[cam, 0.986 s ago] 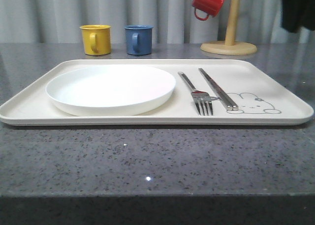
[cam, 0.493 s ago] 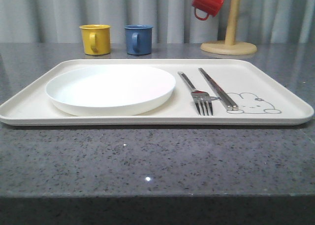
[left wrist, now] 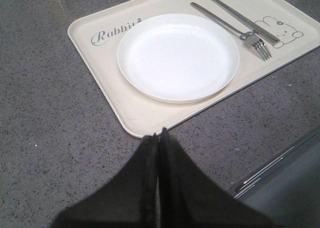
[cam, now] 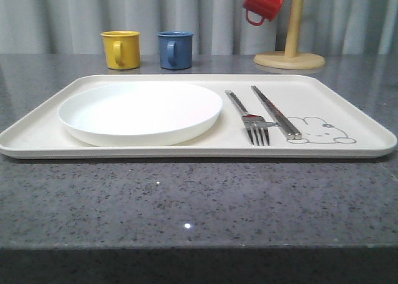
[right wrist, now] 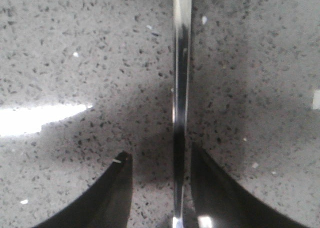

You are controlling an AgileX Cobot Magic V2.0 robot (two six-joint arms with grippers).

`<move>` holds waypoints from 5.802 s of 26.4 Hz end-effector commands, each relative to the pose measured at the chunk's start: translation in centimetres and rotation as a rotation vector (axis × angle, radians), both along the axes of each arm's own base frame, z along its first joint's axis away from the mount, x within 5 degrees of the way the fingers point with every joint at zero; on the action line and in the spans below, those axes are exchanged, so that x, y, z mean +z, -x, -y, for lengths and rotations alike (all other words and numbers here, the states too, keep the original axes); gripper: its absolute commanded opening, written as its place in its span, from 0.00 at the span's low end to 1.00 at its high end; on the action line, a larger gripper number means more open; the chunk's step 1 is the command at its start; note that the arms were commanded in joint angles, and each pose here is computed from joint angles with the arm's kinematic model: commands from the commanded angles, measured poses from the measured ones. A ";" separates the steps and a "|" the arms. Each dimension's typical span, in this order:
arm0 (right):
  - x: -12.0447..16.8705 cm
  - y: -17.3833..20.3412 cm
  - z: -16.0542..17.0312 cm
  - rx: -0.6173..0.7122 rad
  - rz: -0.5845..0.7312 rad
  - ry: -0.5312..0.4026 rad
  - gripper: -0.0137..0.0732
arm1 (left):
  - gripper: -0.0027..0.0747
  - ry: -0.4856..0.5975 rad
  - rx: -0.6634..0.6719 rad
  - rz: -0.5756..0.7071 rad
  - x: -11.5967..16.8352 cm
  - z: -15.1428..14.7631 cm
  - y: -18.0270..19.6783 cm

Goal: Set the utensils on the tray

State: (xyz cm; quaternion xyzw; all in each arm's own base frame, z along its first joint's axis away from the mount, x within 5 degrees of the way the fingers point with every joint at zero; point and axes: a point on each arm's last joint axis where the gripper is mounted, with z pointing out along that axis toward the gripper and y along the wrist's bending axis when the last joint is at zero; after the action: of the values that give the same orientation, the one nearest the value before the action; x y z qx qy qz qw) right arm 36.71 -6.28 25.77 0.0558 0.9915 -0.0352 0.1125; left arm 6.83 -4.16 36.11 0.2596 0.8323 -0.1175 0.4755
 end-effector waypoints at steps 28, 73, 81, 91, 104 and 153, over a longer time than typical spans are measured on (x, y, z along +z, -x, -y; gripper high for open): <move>8.6 4.8 -15.0 0.310 0.177 -0.286 0.17 | 0.01 0.062 -0.012 0.074 1.4 0.2 -0.1; 12.8 23.2 -14.1 0.646 0.578 -0.139 0.44 | 0.01 0.062 -0.012 0.074 1.4 0.2 -0.1; 11.6 28.9 -10.6 0.636 0.732 -0.171 0.44 | 0.01 0.079 -0.015 0.098 1.6 0.3 -0.2; 11.3 30.5 -9.6 0.630 0.784 -0.183 0.35 | 0.01 0.080 -0.016 0.100 1.6 0.3 -0.2; 11.2 30.5 -9.5 0.631 0.776 -0.181 0.08 | 0.01 0.013 -0.017 0.136 1.6 0.1 -0.3; 11.2 30.5 -9.5 0.631 0.775 -0.181 0.08 | 0.01 0.235 0.473 0.649 -14.5 -3.8 1.5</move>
State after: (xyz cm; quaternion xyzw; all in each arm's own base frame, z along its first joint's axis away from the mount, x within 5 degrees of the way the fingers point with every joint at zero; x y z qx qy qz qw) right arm 5.93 3.20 35.89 -0.2278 0.8632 0.1075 0.4374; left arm 5.62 -0.27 20.78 0.0242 0.6929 -0.0102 0.7205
